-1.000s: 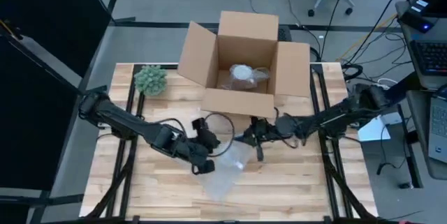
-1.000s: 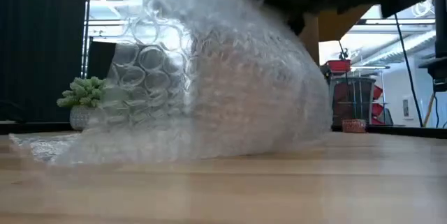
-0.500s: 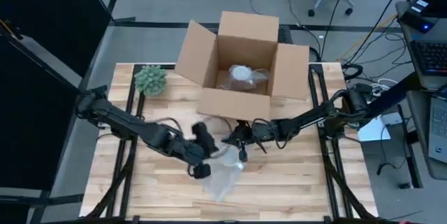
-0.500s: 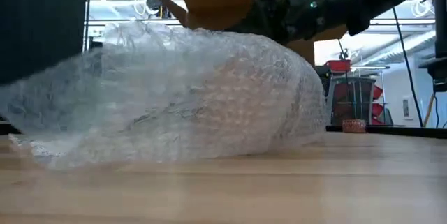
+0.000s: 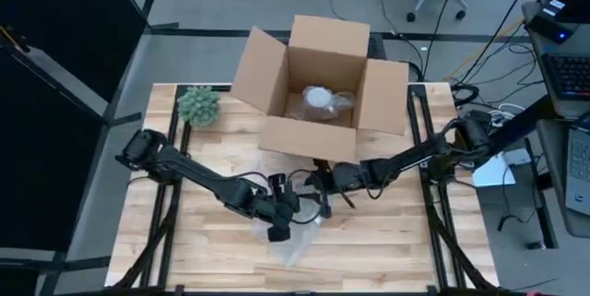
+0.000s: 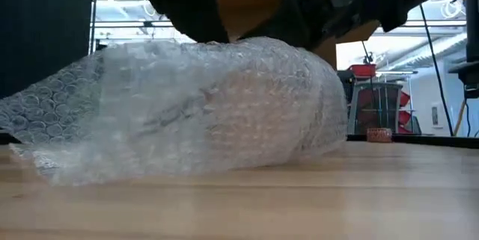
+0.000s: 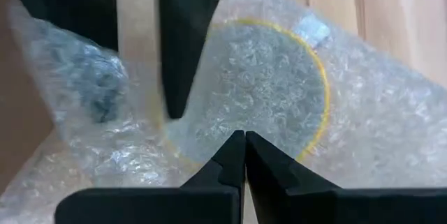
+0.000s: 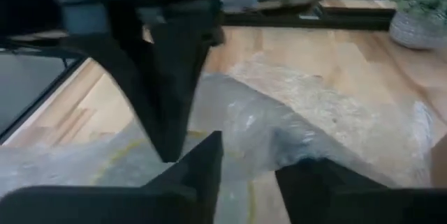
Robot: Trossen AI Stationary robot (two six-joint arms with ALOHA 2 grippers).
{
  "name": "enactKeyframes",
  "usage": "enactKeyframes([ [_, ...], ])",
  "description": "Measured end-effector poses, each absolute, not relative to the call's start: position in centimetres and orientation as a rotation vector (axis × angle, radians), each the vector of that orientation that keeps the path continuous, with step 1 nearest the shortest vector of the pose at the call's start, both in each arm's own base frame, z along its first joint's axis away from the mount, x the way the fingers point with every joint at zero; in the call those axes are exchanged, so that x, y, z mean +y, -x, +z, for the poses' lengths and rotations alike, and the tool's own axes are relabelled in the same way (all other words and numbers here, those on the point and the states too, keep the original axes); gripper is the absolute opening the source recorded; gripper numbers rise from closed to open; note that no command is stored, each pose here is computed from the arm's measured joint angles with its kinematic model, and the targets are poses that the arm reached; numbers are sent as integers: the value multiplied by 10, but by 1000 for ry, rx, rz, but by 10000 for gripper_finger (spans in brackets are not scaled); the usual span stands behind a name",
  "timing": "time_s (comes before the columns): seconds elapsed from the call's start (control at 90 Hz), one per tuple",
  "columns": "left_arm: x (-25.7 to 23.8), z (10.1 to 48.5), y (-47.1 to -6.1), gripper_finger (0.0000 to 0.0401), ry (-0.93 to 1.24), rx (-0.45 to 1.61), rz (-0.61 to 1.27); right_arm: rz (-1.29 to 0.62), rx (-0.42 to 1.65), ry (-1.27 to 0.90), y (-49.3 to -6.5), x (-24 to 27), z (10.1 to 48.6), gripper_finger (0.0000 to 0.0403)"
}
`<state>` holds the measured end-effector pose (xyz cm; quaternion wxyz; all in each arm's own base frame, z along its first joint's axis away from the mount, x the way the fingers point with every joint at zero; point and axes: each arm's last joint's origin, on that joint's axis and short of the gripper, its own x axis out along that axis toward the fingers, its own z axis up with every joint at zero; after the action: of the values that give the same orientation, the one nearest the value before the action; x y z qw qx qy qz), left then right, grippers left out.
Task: Wrap mug
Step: Wrap the orange mug with bubble wrap
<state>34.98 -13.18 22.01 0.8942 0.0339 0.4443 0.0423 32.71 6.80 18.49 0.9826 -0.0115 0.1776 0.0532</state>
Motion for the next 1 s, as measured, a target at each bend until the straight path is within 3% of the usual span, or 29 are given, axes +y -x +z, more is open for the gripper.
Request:
enactKeyframes([
  [0.267,-131,221,-351,0,-112,915,66,147,362,79,-294,72,230,215],
  [0.456,-131,221,-352,0,-115,904,56,226,233,-12,-273,88,265,218],
  [0.633,-131,222,-353,0,-146,896,38,234,186,14,-272,129,263,211],
  [1.0,-131,222,-353,0,-170,898,28,54,794,335,-336,165,243,210],
])
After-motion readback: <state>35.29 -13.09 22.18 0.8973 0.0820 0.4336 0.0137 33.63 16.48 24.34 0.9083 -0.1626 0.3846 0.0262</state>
